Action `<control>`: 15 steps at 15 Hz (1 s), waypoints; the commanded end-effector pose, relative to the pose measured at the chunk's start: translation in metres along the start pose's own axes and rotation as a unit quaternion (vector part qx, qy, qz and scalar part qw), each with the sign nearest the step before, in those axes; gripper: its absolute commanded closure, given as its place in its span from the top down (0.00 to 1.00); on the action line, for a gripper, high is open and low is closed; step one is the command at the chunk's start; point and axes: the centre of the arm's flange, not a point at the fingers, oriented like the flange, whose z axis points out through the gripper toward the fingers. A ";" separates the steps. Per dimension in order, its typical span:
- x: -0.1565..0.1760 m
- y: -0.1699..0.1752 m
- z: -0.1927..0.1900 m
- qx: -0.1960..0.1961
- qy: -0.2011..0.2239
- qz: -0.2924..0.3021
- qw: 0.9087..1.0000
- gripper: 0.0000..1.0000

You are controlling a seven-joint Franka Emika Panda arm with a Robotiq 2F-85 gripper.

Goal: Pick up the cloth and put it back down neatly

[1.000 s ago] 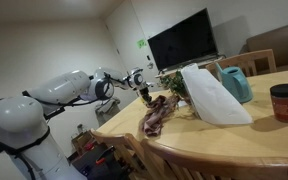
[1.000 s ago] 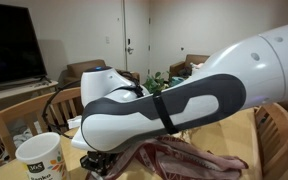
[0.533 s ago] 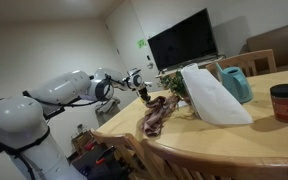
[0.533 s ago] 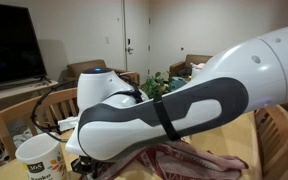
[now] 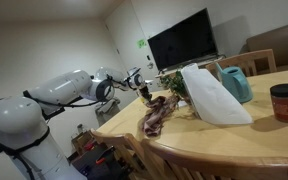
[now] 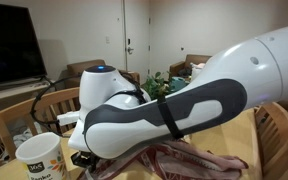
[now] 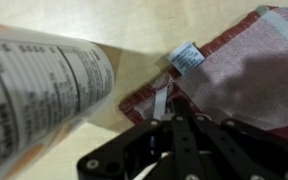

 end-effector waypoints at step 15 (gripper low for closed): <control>0.001 0.006 0.016 -0.017 0.032 -0.013 0.999 0.00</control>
